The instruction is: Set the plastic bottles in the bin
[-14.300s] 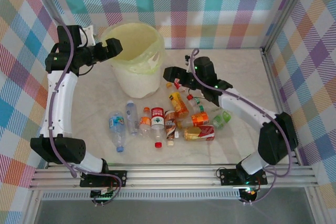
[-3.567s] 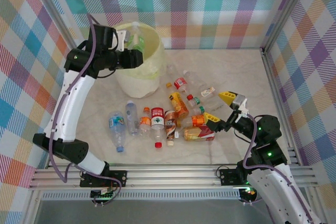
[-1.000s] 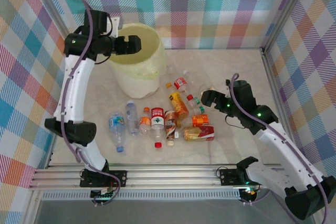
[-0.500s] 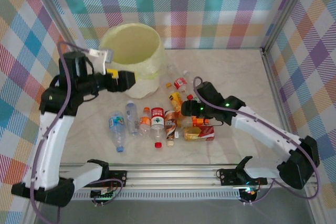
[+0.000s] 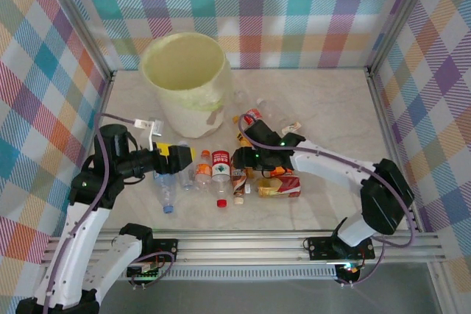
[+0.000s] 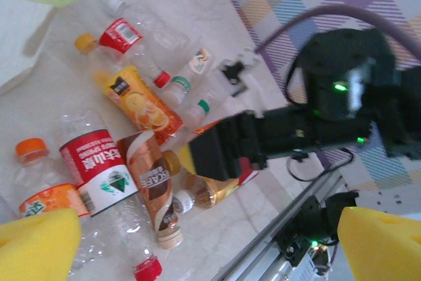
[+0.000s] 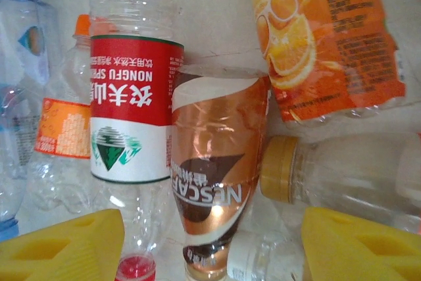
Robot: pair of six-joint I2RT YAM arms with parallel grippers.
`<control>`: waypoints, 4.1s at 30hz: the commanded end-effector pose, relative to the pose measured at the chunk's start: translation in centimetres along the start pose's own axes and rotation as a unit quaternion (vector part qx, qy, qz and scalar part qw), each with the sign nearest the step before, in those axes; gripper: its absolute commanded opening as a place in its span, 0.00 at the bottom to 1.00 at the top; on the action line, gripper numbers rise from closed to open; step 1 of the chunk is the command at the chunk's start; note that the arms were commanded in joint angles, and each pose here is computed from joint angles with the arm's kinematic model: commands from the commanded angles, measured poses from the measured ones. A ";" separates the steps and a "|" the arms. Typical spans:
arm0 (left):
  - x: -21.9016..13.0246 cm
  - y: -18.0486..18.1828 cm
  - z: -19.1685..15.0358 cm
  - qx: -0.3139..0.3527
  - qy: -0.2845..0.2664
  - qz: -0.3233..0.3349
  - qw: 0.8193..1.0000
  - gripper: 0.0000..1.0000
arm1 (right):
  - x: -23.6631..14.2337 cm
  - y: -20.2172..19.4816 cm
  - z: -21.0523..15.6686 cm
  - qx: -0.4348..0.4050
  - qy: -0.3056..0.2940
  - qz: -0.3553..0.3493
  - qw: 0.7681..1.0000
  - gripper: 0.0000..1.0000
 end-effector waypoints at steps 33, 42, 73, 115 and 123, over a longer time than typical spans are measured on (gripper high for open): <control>1.4 0.3 -2.6 -0.007 0.008 -0.039 0.999 1.00 | 7.7 0.5 0.7 0.016 0.027 -0.051 0.998 0.72; 1.4 0.4 -2.5 -0.007 0.008 -0.035 0.999 1.00 | 8.5 0.3 0.6 0.014 0.029 -0.056 0.998 0.67; 2.8 0.3 -3.0 -0.061 0.003 -0.019 0.998 1.00 | -3.7 6.1 3.2 -0.048 -0.051 0.123 0.990 0.56; 10.9 -6.2 -4.5 -0.050 0.024 -0.128 0.990 0.46 | -12.4 10.4 3.9 -0.045 -0.074 0.272 0.958 0.58; 10.5 -6.4 -3.9 -0.050 0.016 -0.124 0.991 0.33 | -12.6 10.3 4.0 -0.043 -0.072 0.272 0.959 0.62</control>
Point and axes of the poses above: each hand's point on the last joint's axis, 136 mm out from that joint toward the fingers, its own x axis out along the fingers, its own y axis along the line the jaws close on, z = x × y, the point moved 3 cm from there along -x, back along the fingers, and after that the axes turned 12 degrees about x, right-handed, at the moved point
